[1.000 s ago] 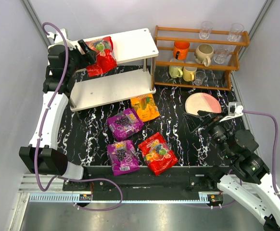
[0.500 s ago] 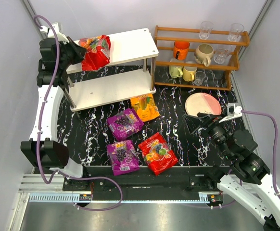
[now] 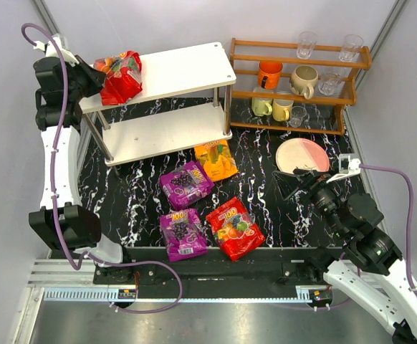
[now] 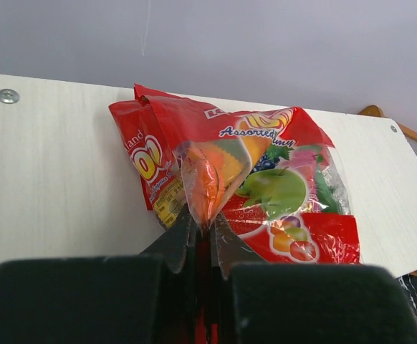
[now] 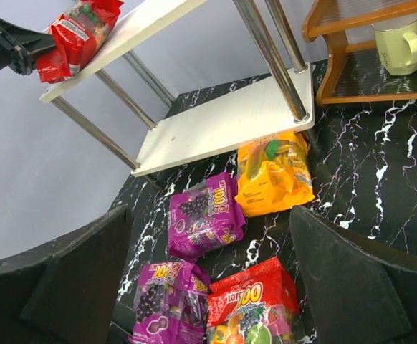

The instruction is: Place and organize the candy bags onto the shelf

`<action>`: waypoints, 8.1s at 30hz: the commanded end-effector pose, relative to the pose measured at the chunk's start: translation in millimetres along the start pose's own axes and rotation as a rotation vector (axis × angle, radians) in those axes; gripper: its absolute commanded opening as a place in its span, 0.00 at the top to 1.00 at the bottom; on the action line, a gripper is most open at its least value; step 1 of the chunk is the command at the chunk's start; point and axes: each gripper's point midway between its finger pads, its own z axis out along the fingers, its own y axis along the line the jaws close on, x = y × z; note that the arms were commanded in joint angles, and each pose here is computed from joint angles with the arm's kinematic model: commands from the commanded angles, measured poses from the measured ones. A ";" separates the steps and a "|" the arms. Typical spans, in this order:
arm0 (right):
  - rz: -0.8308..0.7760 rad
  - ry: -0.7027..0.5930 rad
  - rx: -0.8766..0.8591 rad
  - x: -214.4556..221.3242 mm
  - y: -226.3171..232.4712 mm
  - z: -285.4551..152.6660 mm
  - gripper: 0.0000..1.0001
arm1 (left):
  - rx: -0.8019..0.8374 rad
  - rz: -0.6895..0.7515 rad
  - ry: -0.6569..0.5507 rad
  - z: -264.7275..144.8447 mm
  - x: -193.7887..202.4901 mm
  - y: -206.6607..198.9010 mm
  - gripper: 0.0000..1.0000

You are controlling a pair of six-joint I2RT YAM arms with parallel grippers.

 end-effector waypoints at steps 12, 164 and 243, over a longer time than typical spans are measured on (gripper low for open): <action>-0.009 0.025 0.015 12.0 -7.7 -0.9 0.00 | 0.055 0.095 -0.089 -0.1 -47.1 -0.2 1.00; 0.123 0.065 -0.670 -19.9 183.1 409.2 1.00 | 0.272 -0.080 0.255 -153.7 176.5 -34.7 0.12; 0.366 0.815 -0.251 380.7 101.1 49.1 0.97 | 0.140 -0.104 0.260 -168.0 183.2 -18.6 0.01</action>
